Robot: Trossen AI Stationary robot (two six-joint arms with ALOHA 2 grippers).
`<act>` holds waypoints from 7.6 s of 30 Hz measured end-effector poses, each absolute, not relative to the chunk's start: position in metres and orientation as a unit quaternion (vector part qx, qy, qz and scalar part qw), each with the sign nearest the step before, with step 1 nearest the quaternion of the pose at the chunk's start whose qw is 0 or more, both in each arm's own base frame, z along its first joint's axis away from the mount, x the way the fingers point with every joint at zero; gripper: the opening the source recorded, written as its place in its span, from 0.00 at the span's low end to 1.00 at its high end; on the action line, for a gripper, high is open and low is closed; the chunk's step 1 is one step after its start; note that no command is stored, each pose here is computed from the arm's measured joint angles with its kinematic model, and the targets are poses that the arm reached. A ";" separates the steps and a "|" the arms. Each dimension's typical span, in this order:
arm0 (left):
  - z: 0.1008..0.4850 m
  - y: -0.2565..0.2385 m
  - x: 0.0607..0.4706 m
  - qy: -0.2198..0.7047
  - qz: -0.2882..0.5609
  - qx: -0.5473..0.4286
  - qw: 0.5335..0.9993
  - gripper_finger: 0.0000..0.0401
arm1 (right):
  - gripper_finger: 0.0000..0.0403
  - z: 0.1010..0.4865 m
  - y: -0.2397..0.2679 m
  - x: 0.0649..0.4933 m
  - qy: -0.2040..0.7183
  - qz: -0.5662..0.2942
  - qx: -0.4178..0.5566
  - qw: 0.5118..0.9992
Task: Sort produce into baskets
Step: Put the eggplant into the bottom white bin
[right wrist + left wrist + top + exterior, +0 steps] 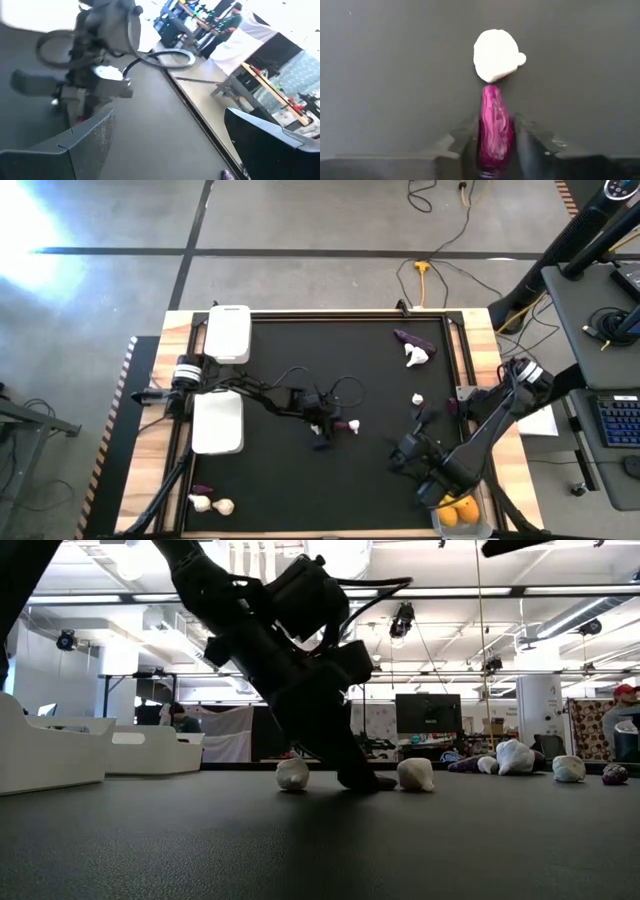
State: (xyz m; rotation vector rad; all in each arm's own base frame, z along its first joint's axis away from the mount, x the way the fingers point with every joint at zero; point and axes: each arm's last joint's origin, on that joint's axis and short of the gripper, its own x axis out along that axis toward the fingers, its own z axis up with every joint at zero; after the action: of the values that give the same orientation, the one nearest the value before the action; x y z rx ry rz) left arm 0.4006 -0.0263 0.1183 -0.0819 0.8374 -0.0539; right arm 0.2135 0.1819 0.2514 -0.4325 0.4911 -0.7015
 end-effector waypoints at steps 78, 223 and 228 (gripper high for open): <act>0.291 -0.059 0.233 0.450 0.346 -0.109 0.816 0.49 | 0.90 0.242 0.163 0.224 0.223 -0.379 -0.180 0.880; 0.105 0.034 0.344 0.310 -0.023 0.033 0.950 0.69 | 0.89 0.212 0.066 0.262 0.303 -0.088 0.044 0.948; 0.093 0.030 0.346 0.319 -0.010 0.034 0.947 0.58 | 0.87 0.211 0.066 0.263 0.304 -0.092 0.056 0.946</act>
State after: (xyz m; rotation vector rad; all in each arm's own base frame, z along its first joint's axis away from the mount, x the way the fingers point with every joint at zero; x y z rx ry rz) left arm 0.3457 0.0298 0.0929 0.0688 0.6485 -0.0206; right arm 0.2632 0.0664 0.2106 0.1139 0.6196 -0.1874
